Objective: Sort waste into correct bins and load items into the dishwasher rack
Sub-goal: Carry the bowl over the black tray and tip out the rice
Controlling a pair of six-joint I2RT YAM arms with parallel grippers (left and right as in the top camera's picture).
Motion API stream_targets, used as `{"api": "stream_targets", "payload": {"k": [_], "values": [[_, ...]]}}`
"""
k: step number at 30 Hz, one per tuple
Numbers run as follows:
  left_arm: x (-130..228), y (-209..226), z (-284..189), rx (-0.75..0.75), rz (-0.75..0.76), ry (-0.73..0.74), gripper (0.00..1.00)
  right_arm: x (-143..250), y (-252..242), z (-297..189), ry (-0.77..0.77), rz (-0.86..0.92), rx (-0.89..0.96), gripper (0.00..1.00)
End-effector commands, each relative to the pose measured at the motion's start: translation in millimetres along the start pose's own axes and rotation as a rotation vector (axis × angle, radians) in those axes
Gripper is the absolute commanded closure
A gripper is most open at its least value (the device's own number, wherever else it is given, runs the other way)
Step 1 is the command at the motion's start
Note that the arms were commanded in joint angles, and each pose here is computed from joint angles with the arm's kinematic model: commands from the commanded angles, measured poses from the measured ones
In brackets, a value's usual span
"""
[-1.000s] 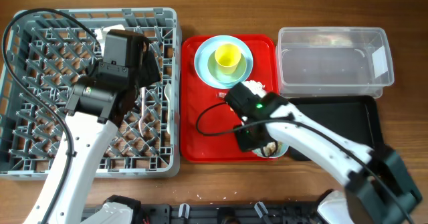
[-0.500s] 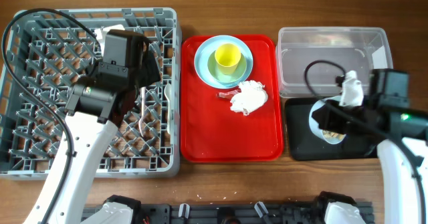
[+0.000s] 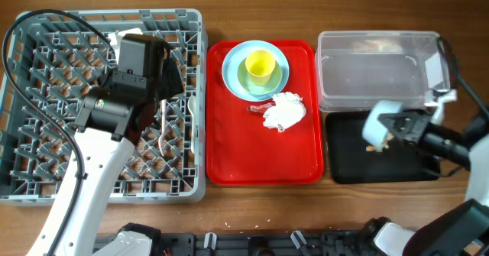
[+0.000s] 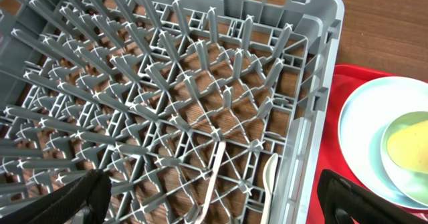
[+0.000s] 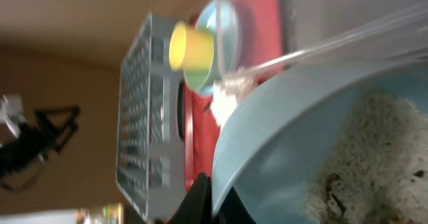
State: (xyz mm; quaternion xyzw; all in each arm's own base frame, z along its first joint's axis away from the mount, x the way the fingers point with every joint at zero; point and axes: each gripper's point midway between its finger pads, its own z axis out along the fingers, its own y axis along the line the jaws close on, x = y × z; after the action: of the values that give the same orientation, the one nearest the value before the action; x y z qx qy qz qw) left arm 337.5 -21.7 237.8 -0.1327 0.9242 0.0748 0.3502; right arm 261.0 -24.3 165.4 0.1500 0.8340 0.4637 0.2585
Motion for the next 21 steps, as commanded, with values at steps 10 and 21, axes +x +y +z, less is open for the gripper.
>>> {"api": "stream_targets", "payload": {"k": [10, 21], "values": [[-4, 3, -2, -0.012, -0.020, -0.013, 0.00, -5, 29, -9, -0.211, 0.006, -0.339, 0.96], [-4, 3, -2, -0.012, -0.020, -0.013, 0.00, 5, 21, -9, -0.236, 0.207, -0.413, 0.96]]}}
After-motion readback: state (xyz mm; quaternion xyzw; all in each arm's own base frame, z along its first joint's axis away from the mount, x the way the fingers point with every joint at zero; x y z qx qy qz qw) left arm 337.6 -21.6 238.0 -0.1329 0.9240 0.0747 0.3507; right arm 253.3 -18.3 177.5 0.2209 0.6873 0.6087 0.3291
